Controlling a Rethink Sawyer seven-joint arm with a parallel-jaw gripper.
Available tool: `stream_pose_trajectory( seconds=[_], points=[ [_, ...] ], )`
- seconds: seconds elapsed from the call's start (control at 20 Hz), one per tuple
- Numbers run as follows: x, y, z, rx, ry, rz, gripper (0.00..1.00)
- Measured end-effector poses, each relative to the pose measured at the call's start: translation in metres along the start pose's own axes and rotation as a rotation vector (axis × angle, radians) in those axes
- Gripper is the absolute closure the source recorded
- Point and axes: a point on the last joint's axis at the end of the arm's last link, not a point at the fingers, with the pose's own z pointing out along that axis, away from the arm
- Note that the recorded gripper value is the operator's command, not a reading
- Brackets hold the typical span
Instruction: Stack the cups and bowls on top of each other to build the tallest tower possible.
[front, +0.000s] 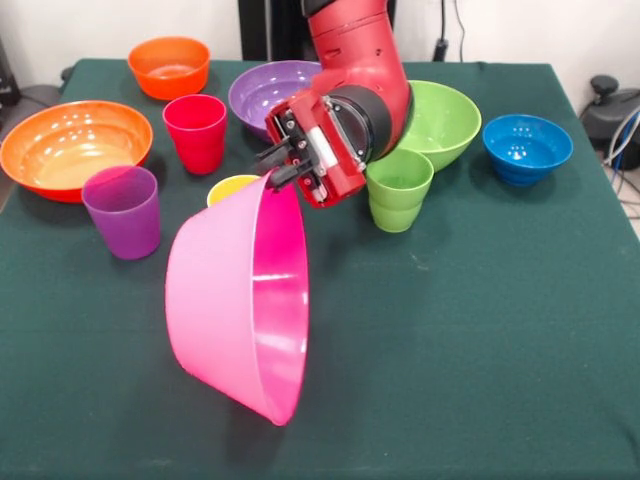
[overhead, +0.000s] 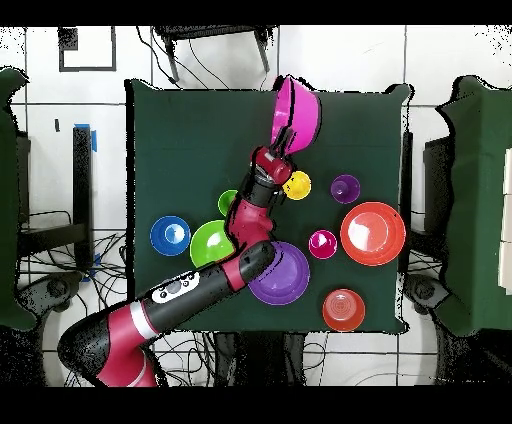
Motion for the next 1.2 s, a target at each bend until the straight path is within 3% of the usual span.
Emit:
stream_pose_trajectory(
  seconds=[0.2, 0.4, 0.55, 0.6, 0.7, 1.0, 1.2],
  points=[
    [0.003, 0.001, -0.002, -0.015, 0.004, -0.015, 1.0],
    [0.015, 0.004, -0.007, -0.077, 0.024, -0.083, 1.0],
    [0.02, 0.0, -0.006, -0.098, 0.035, -0.117, 1.0],
    [0.025, -0.009, -0.003, -0.114, 0.046, -0.157, 1.0],
    [0.027, -0.014, -0.002, -0.128, 0.055, -0.184, 1.0],
    [0.038, -0.039, 0.004, -0.229, 0.108, -0.328, 1.0],
    [0.042, -0.058, 0.012, -0.276, 0.142, -0.393, 1.0]
  ],
)
